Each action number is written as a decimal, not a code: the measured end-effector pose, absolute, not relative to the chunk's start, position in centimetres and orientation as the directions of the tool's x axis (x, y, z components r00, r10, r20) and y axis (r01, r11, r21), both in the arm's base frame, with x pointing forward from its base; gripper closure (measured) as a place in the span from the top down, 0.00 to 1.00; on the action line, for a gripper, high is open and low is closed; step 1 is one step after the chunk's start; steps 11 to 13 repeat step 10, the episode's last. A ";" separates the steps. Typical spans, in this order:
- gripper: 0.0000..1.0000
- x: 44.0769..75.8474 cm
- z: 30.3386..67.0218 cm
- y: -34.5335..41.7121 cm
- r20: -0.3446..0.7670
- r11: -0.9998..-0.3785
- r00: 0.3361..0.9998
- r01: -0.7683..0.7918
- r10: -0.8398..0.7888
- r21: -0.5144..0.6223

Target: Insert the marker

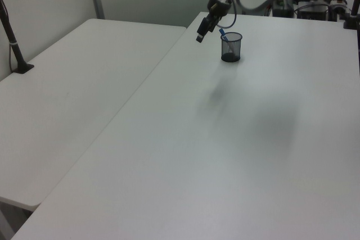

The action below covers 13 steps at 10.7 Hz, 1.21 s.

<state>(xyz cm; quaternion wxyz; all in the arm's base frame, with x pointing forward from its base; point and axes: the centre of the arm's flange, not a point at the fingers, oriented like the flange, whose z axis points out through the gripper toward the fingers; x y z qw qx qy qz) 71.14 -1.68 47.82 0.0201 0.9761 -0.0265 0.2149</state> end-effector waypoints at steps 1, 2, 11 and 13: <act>1.00 69.6 49.9 0.0 0.353 -0.999 0.935 -0.040 -0.026 0.034; 1.00 67.8 51.9 1.4 0.289 -0.999 0.957 -0.023 -0.011 0.039; 1.00 57.2 60.3 1.8 0.037 -0.997 0.998 0.046 0.049 0.064; 1.00 57.2 60.3 1.8 0.037 -0.997 0.998 0.046 0.049 0.064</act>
